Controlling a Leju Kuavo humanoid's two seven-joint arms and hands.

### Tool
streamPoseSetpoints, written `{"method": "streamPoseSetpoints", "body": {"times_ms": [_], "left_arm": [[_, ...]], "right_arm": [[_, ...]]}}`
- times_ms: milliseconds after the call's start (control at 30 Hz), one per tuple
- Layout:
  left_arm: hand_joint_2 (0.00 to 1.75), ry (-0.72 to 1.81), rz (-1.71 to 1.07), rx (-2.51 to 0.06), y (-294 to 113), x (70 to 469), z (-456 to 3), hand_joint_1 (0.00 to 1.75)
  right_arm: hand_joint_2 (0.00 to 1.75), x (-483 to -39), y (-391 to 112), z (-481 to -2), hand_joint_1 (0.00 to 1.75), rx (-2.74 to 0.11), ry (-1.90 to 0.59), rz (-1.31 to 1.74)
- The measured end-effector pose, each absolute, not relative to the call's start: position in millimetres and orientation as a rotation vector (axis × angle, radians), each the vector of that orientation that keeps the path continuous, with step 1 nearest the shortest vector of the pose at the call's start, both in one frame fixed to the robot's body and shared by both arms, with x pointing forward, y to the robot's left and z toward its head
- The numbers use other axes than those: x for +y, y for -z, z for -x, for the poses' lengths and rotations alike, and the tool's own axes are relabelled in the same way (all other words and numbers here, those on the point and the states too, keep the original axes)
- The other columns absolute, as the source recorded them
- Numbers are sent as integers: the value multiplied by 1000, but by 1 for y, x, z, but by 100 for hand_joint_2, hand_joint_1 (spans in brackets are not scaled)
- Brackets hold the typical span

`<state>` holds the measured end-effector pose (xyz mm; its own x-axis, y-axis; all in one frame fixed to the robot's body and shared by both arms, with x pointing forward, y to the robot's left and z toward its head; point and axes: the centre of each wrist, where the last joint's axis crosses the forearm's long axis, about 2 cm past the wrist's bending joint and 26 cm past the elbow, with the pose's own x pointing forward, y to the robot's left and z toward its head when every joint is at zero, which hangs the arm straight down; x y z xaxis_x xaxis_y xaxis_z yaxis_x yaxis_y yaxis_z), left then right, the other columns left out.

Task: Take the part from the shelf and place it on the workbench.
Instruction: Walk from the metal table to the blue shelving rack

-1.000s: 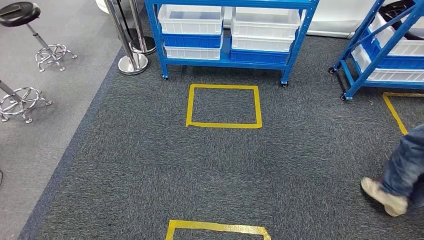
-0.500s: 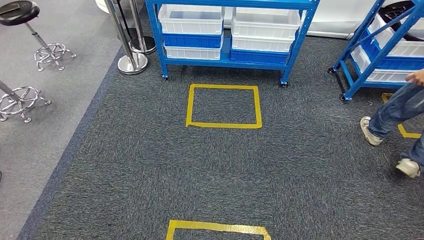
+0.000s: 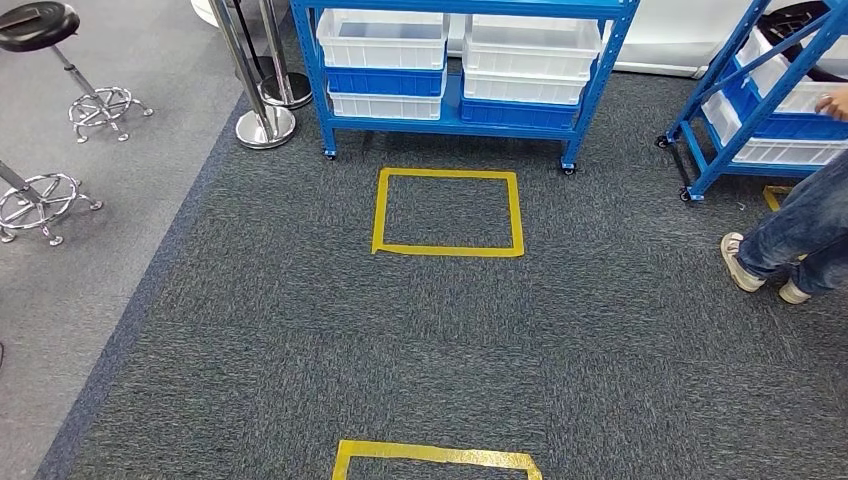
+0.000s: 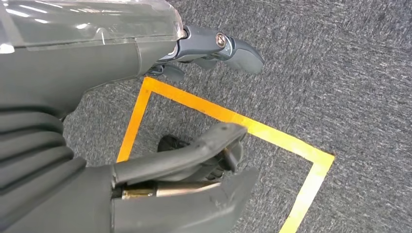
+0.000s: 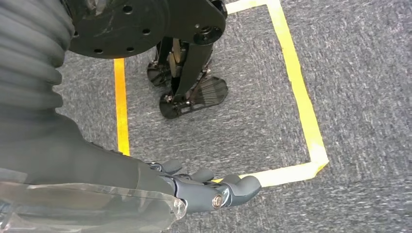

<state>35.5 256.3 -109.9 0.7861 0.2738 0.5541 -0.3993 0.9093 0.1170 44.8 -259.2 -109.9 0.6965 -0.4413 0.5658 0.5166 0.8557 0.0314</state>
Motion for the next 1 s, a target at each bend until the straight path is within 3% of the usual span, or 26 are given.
{"method": "streamPoseSetpoints", "body": {"times_ms": [467, 1000], "left_arm": [[175, -376, -259, -610, 109, 249, -35, 0], [175, -356, -259, -601, 109, 247, -34, 0]], "right_arm": [[175, -257, 110, -45, 0, -696, 492, 232], [175, -255, 110, -45, 0, -675, 510, 145]]}}
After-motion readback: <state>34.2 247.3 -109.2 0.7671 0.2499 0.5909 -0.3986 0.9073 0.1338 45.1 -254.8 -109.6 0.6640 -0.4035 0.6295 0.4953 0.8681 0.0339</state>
